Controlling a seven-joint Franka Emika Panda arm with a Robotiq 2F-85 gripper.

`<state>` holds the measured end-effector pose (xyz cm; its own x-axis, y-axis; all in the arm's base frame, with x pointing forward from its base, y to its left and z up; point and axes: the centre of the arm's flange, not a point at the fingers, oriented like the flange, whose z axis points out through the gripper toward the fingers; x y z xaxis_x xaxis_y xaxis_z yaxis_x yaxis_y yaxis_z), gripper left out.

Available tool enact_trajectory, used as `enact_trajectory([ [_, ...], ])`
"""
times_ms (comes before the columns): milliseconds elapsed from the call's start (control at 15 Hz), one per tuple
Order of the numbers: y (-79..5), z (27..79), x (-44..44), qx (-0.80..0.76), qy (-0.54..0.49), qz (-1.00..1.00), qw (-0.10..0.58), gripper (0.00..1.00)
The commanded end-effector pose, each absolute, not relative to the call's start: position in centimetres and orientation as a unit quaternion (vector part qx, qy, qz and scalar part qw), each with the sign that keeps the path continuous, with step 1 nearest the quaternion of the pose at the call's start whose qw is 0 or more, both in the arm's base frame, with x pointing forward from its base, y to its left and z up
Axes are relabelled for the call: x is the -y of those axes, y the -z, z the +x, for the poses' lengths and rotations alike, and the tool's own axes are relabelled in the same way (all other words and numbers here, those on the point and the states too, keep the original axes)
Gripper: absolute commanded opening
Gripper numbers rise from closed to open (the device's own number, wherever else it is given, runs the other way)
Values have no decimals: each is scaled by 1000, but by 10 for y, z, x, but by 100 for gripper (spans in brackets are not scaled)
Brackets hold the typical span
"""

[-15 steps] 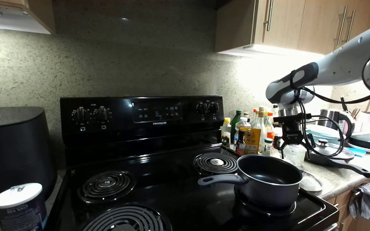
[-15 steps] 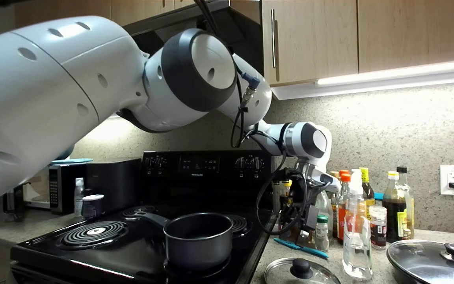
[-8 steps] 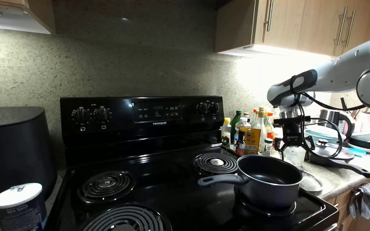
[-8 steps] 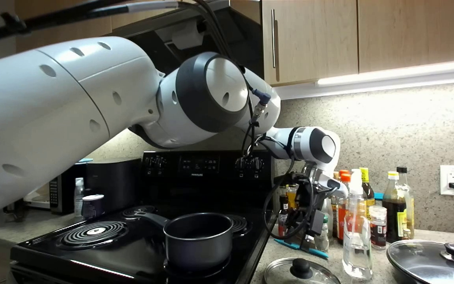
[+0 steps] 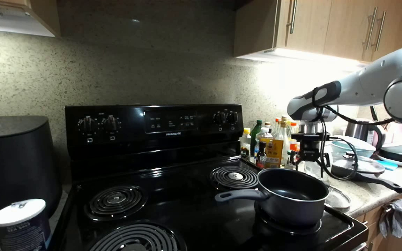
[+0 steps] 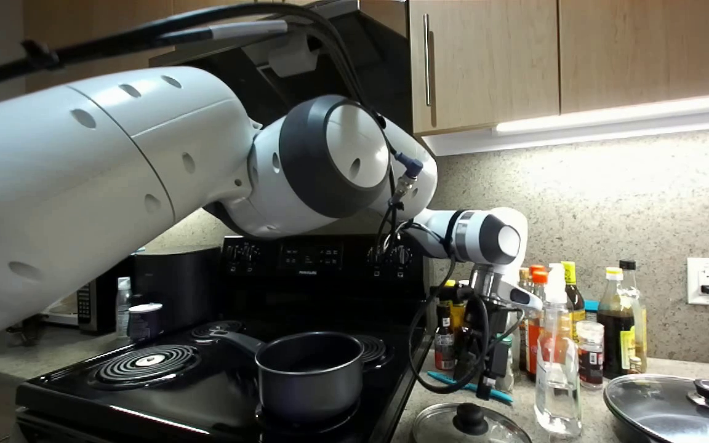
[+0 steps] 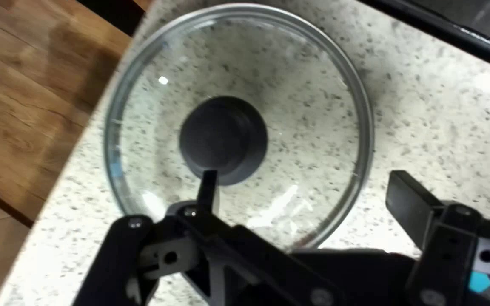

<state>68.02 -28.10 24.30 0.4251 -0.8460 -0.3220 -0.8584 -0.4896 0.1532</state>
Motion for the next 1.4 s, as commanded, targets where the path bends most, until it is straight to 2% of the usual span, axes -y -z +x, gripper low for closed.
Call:
enact_trajectory([
  [0,-201,689,248,-514,-138,-845,59,100],
  [600,-193,705,236,-505,-140,-850,57,100],
  [1267,-278,636,238,-521,-115,-845,37,100],
  [1333,-260,675,252,-520,-123,-844,43,100],
])
